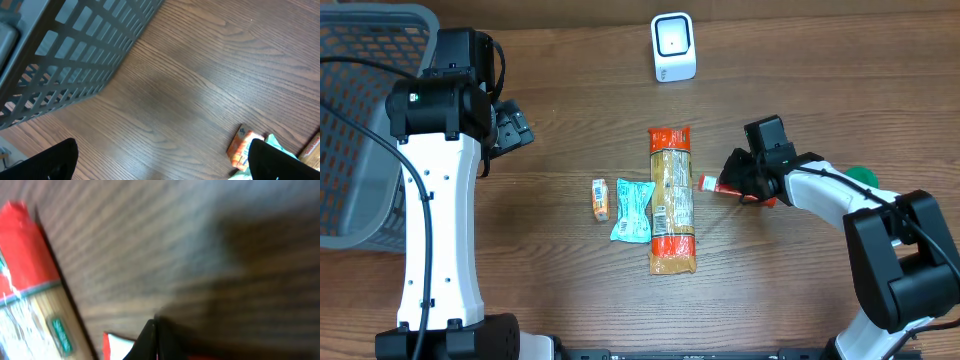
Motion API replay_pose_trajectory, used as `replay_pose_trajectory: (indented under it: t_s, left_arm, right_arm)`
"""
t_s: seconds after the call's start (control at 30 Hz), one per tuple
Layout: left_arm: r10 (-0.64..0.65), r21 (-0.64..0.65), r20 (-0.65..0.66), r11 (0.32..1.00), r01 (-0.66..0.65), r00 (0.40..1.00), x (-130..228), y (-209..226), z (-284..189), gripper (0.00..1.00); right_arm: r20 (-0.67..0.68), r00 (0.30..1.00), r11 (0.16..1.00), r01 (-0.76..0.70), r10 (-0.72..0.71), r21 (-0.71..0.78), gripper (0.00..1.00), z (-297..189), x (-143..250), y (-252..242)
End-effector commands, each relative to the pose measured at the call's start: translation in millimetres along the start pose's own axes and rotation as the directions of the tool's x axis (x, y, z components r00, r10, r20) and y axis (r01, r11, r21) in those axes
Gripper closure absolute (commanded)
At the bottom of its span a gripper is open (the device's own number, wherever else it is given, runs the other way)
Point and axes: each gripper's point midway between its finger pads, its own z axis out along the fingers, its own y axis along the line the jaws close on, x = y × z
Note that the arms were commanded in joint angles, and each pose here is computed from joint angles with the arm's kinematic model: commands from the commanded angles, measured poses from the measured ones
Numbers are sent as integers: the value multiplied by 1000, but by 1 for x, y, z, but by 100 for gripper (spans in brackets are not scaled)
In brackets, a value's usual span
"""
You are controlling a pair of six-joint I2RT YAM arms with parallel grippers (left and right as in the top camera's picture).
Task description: Scan the item barcode
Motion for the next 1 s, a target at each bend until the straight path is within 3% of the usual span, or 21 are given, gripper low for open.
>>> replay_pose_trajectory:
  t_s: [0.0,0.43,0.63,0.8,0.9,0.97]
  left_arm:
    - [18,-15,0,1000,-18,1000,-2,2,2,0]
    - [18,-15,0,1000,-18,1000,-2,2,2,1]
    - [18,-14,0,1000,-18,1000,-2,2,2,0]
    - [18,-14,1,1000,-18,1000,-2,2,2,0]
    - [18,-14,1,1000,-18,1000,-2,2,2,0]
    - [18,-15,1,1000,-18,1000,-2,2,2,1]
  right_arm:
    - [-107,994,999,36,-35,5,95,3,22,-8]
    - [-263,962,987,101,-66,122,92,-14,49,-30]
    - [-284,953,980,150,-108,131,93,-22,45,-34]
    - [-297,950,959,171,-100,227,92,-42,33,-45]
    - [-312,945,959,175,-100,223,93,-49,31,-42]
    - [-345,921,957,244,-179,157,93,-52,33,-32]
